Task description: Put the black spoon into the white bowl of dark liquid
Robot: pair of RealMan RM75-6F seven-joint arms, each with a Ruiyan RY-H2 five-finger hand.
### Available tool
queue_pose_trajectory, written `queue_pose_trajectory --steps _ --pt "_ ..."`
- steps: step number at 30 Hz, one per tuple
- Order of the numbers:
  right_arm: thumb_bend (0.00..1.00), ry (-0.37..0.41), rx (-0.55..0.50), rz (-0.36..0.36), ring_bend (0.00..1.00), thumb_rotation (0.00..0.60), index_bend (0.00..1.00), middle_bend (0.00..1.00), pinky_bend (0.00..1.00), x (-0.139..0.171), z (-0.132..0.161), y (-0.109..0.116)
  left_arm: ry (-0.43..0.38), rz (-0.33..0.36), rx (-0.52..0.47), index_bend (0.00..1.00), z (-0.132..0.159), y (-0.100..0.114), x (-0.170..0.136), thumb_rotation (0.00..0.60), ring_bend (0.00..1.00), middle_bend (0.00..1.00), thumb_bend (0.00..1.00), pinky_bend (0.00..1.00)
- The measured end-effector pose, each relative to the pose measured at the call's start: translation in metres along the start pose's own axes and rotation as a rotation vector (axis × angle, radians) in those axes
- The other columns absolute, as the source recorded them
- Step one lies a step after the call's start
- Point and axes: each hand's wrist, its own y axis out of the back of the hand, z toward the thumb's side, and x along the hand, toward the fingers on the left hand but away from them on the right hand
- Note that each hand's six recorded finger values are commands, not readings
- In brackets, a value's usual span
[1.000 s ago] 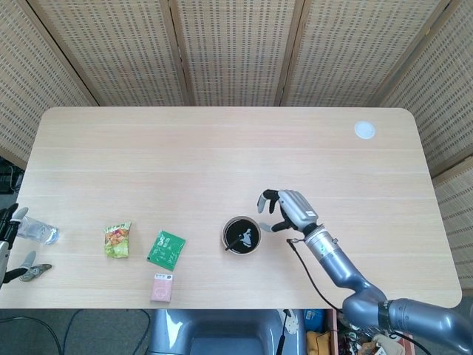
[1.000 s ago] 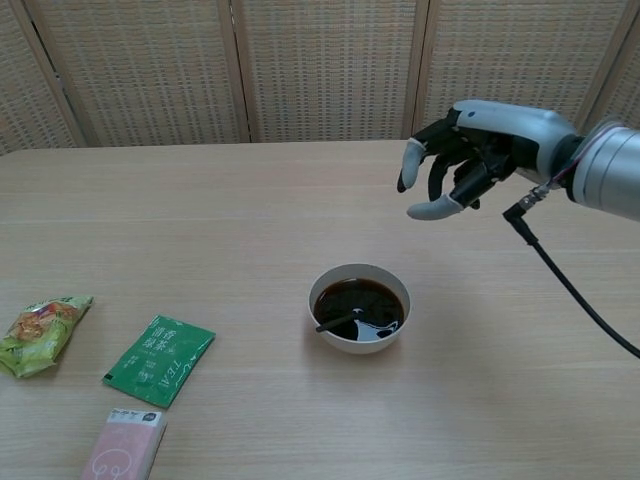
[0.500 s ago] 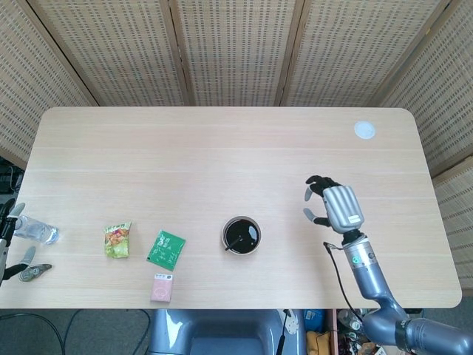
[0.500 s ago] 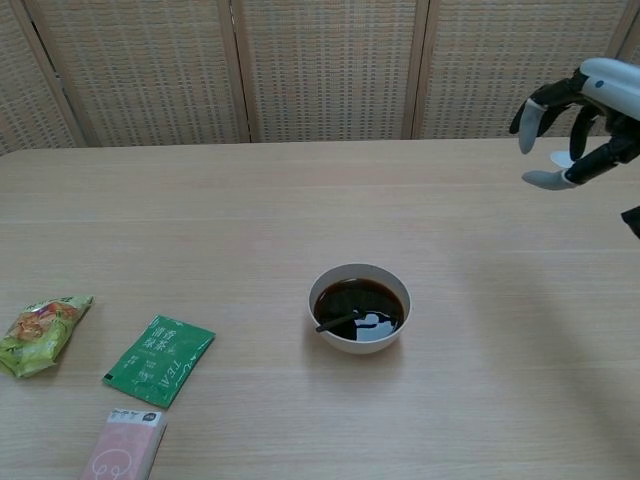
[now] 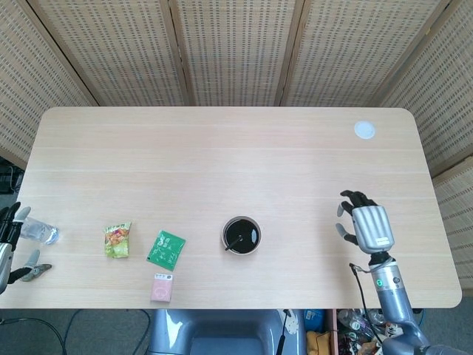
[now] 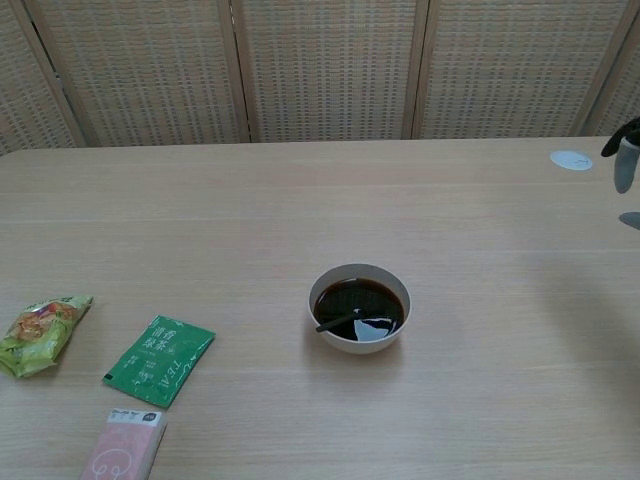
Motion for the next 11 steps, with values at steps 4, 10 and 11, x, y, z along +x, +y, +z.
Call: queue_pose_trajectory --steps 4,10,11 --pt "0.42 -0.022 0.018 -0.015 0.28 0.6 0.56 0.36 0.51 0.012 -0.01 0.004 -0.006 -0.01 -0.006 0.0 0.003 -0.003 0.0 0.6 0.0 0.0 0.36 0.0" --pt "0.42 -0.033 0.029 -0.021 0.28 0.6 0.56 0.36 0.51 0.017 -0.015 0.006 -0.019 -0.019 -0.008 0.0 0.007 -0.006 0.001 0.6 0.0 0.0 0.36 0.0" --pt "0.42 -0.035 0.028 -0.02 0.28 0.6 0.56 0.36 0.51 0.018 -0.016 0.006 -0.019 -0.02 -0.007 0.0 0.007 -0.006 0.001 0.6 0.0 0.0 0.36 0.0"
